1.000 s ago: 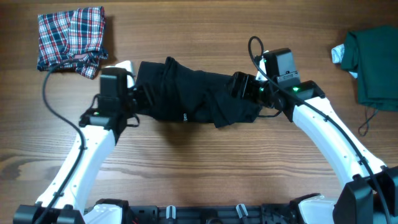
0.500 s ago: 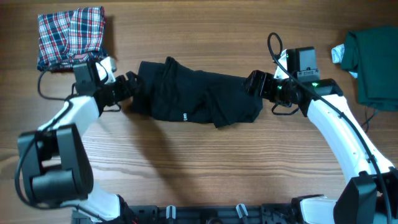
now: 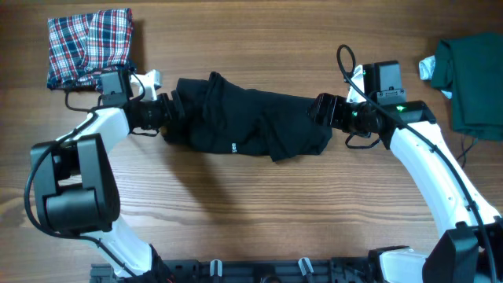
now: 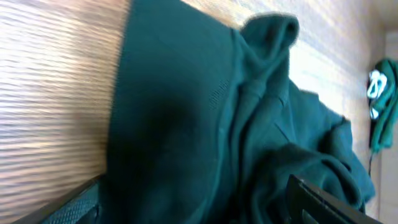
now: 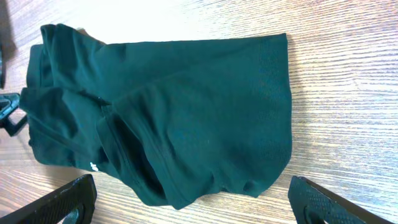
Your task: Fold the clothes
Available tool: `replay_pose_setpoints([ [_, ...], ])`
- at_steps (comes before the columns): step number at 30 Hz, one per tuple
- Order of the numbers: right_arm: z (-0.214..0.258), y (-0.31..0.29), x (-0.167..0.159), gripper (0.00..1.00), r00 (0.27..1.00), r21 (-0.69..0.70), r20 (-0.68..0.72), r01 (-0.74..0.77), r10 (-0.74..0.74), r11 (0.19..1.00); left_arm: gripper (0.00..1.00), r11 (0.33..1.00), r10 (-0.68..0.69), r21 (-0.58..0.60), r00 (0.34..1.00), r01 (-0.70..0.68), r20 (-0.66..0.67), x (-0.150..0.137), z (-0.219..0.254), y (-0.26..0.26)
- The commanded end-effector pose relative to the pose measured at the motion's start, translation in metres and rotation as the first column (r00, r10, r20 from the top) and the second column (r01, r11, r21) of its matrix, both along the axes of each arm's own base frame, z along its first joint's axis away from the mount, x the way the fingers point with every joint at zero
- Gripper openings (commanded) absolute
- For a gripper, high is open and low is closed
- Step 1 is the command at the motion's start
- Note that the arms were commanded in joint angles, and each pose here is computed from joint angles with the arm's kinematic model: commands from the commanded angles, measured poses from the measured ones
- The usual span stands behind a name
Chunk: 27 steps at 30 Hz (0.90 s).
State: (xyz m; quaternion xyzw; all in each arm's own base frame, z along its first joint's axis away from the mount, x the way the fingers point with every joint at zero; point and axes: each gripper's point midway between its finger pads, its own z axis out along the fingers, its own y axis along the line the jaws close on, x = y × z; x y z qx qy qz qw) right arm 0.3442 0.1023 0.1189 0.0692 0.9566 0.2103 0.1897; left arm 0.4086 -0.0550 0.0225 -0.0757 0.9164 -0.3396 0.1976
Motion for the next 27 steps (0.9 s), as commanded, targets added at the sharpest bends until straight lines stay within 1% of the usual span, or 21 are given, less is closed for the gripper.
replay_pose_setpoints([
  [1, 0.011, 0.002, 0.001, 1.00, 0.999, 0.012, 0.033, -0.022, 0.021, 1.000, 0.92, 0.998, -0.065, 0.001, 0.993, 0.066, -0.100, -0.025, -0.029, -0.019],
  [5, 0.011, 0.002, 0.001, 1.00, 0.999, 0.012, 0.032, -0.022, 0.022, 1.000, 0.93, 0.996, -0.083, -0.023, 0.992, 0.081, -0.096, -0.026, -0.027, -0.025],
  [8, 0.011, 0.002, 0.001, 1.00, 0.999, 0.012, 0.032, -0.022, 0.022, 1.000, 0.89, 0.996, -0.088, -0.028, 0.992, 0.086, -0.093, -0.026, -0.026, -0.026],
  [10, 0.011, 0.002, 0.001, 1.00, 0.999, 0.012, 0.033, -0.022, 0.022, 1.000, 0.77, 0.995, -0.096, -0.039, 0.992, 0.092, -0.088, -0.026, -0.024, -0.028],
  [11, 0.011, 0.002, 0.001, 1.00, 0.999, 0.012, 0.032, -0.022, 0.021, 1.000, 0.74, 0.995, -0.097, -0.042, 0.991, 0.093, -0.088, -0.026, -0.024, -0.028],
  [13, 0.010, 0.002, 0.000, 1.00, 0.999, 0.012, 0.029, -0.022, 0.021, 1.000, 0.62, 0.995, -0.098, -0.044, 0.991, 0.094, -0.087, -0.026, -0.024, -0.029],
  [14, 0.010, 0.002, 0.000, 1.00, 0.999, 0.011, 0.026, -0.022, 0.022, 1.000, 0.62, 0.995, -0.098, -0.044, 0.991, 0.094, -0.087, -0.026, -0.024, -0.029],
  [15, 0.010, 0.002, -0.001, 1.00, 0.999, 0.011, 0.025, -0.022, 0.022, 1.000, 0.71, 0.995, -0.098, -0.045, 0.991, 0.094, -0.088, -0.027, -0.024, -0.029],
  [16, 0.010, 0.002, -0.001, 1.00, 1.000, 0.011, 0.023, -0.022, 0.022, 1.000, 0.78, 0.995, -0.098, -0.045, 0.991, 0.094, -0.088, -0.027, -0.024, -0.029],
  [18, 0.009, 0.002, -0.001, 1.00, 1.000, 0.010, 0.020, -0.022, 0.022, 1.000, 0.79, 0.995, -0.098, -0.045, 0.991, 0.095, -0.088, -0.027, -0.024, -0.029],
  [19, 0.009, 0.002, -0.002, 1.00, 1.000, 0.010, 0.019, -0.022, 0.022, 1.000, 0.76, 0.995, -0.098, -0.044, 0.991, 0.095, -0.088, -0.027, -0.024, -0.029],
  [20, 0.009, 0.002, -0.002, 1.00, 1.000, 0.010, 0.019, -0.022, 0.022, 1.000, 0.67, 0.995, -0.098, -0.044, 0.991, 0.095, -0.088, -0.027, -0.024, -0.029],
  [22, 0.009, 0.002, -0.002, 1.00, 1.000, 0.010, 0.019, -0.022, 0.022, 1.000, 0.33, 0.995, -0.098, -0.045, 0.991, 0.094, -0.088, -0.027, -0.024, -0.029],
  [24, 0.009, 0.002, -0.002, 1.00, 1.000, 0.010, 0.019, -0.022, 0.022, 1.000, 0.15, 0.995, -0.097, -0.045, 0.991, 0.094, -0.088, -0.026, -0.024, -0.028],
  [25, 0.009, 0.002, -0.002, 1.00, 1.000, 0.010, 0.018, -0.022, 0.022, 1.000, 0.04, 0.995, -0.097, -0.044, 0.992, 0.094, -0.085, -0.025, -0.023, -0.028],
  [27, 0.009, 0.001, -0.002, 1.00, 1.000, 0.010, 0.017, -0.022, 0.022, 1.000, 0.04, 0.995, -0.095, -0.044, 0.993, 0.092, -0.075, -0.021, -0.018, -0.028],
])
